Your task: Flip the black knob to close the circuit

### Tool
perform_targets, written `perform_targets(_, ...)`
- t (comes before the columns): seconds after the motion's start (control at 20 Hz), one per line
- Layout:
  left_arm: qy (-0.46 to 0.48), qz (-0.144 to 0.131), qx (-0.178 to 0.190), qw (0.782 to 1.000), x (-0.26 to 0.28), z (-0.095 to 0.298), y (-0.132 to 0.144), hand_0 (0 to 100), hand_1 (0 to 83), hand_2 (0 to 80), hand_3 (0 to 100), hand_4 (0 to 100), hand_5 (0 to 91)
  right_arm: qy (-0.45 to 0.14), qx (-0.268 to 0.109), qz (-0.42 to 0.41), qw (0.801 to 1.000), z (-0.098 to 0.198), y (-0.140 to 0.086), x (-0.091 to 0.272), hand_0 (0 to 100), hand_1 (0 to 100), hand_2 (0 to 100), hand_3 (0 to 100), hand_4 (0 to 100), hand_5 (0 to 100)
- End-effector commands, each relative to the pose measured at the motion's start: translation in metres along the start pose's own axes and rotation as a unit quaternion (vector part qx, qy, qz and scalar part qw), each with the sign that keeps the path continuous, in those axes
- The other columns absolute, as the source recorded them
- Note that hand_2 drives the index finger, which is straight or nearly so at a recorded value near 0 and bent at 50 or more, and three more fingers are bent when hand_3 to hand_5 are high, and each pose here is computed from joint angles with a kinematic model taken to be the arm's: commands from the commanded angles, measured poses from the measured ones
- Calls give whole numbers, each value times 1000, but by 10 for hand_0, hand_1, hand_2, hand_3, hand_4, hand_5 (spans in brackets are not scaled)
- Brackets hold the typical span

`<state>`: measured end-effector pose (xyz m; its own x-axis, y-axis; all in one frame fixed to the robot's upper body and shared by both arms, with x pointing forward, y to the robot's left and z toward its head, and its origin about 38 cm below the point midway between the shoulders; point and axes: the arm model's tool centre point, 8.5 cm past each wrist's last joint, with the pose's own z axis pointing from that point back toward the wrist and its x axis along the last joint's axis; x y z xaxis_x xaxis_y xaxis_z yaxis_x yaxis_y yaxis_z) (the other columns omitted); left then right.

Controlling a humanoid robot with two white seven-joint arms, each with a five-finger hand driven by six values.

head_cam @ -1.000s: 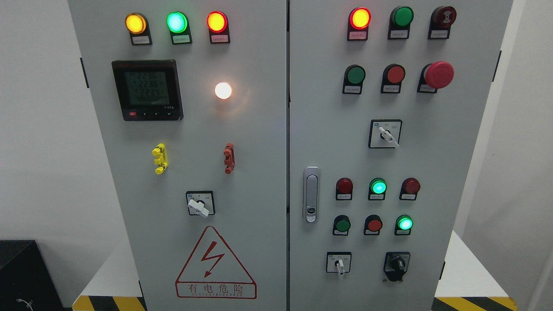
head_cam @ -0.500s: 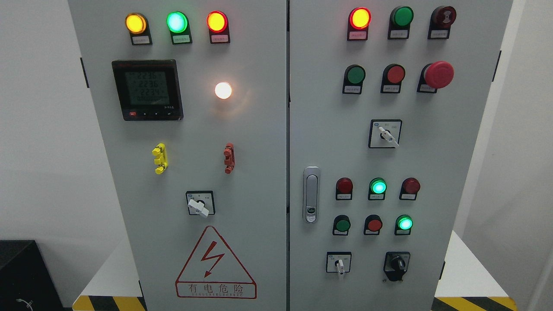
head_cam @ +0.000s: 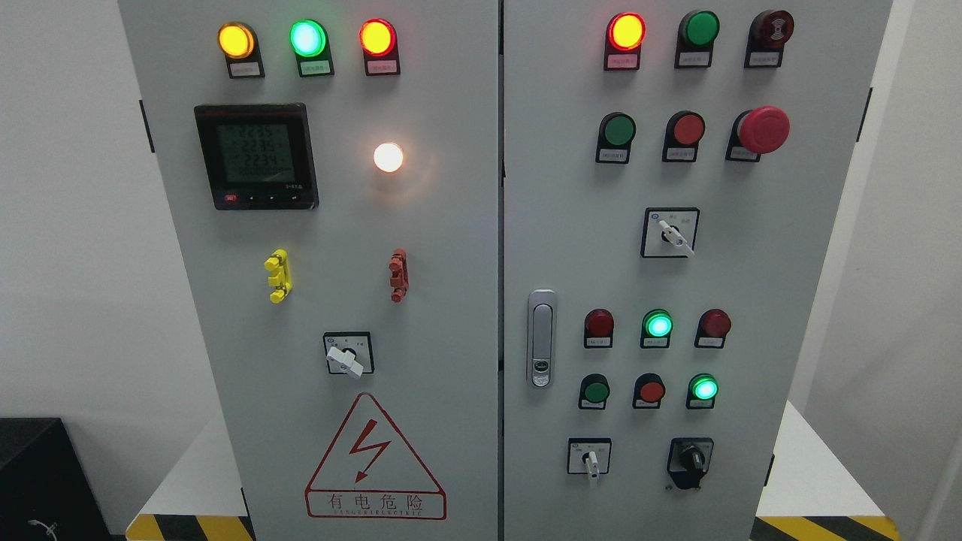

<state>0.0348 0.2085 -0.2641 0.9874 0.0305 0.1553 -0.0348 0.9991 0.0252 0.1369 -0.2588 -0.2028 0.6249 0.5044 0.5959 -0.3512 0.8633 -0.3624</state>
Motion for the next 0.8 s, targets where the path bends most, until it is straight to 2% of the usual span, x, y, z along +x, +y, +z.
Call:
perform_targets(0.0,9,1,1,1000,-13,1,1,120,556,0,0,0,0,-149,-86,144,975,5,-82,102,0,98,822,1000,779,739)
perform_targets(0.3,10,1,1,1000,-14,2,1,120,556,0,0,0,0,-144,-136,228,953,28,-124,153,0,14,878,1000,836,827)
perform_targets(0.5,10,1,1,1000,-14,2,1,120,556,0,0,0,0,-150,-159,224,950,41,-133,193,0,0,880,1000,845,847)
perform_targets(0.75,10,1,1,1000,-14,2,1,120,556,0,0,0,0,-170,-198,235,936,52,-145,238,0,0,877,1000,848,851)
